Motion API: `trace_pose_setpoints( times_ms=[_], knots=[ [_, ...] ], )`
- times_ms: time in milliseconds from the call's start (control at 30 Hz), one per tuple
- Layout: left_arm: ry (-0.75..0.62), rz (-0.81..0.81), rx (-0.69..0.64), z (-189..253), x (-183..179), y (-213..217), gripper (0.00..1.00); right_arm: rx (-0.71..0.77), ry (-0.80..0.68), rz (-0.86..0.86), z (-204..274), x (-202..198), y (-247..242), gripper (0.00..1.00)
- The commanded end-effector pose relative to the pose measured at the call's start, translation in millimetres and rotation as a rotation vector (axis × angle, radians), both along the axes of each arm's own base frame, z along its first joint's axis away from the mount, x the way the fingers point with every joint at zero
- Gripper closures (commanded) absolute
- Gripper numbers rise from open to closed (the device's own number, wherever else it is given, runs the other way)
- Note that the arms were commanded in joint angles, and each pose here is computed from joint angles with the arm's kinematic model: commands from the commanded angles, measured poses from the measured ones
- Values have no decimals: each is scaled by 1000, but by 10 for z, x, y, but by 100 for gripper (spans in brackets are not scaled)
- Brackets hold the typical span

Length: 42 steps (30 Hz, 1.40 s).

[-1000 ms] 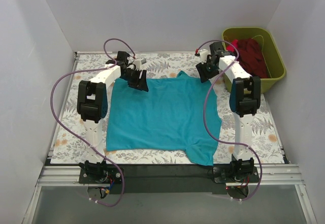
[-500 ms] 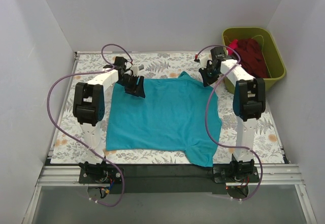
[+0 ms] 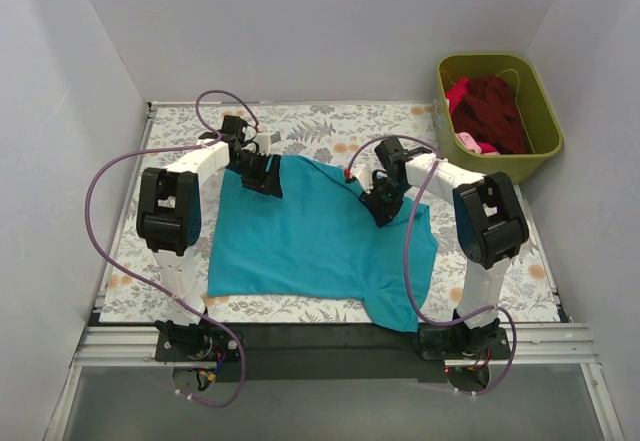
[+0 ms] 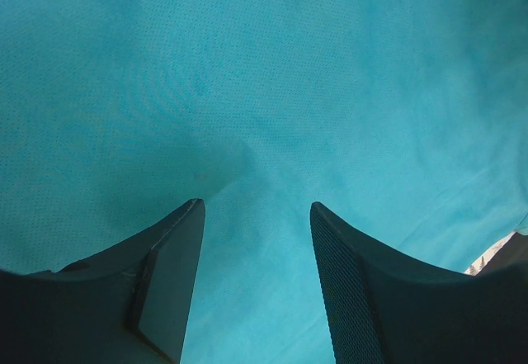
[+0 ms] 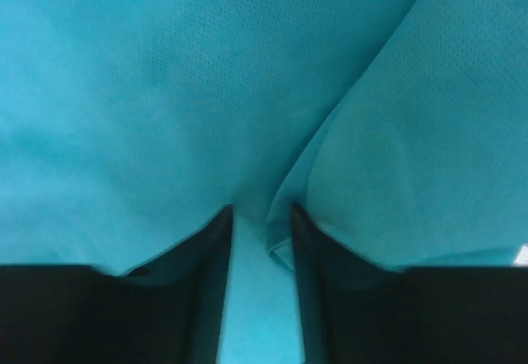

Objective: Fold and stack the t-shirts
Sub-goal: Flatten the tshirt out

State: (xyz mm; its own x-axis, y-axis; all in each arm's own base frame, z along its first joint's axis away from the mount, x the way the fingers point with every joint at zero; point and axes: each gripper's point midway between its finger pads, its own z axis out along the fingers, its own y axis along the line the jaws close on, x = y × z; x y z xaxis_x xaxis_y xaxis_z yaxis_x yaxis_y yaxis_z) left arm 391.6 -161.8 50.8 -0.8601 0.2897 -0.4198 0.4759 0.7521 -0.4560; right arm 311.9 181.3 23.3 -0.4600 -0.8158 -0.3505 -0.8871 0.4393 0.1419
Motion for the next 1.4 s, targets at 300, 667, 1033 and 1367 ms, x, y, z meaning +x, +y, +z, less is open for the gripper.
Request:
trace_pose_setpoints(
  times_ms=[300,667,1033,1367],
  knots=[
    [-64,2,-17,272,51,39,47,273,-58,-391,840,1084,-205,74],
    [-57,77,-5,255,142,246,45,108,-38,-502,345,1276,-430,63],
    [-68,156,-25,304,339,514,44,54,-51,-551,85,1434,-432,60],
    [-75,253,5,238,460,878,42,8,-65,-519,-52,1433,-403,97]
  ],
)
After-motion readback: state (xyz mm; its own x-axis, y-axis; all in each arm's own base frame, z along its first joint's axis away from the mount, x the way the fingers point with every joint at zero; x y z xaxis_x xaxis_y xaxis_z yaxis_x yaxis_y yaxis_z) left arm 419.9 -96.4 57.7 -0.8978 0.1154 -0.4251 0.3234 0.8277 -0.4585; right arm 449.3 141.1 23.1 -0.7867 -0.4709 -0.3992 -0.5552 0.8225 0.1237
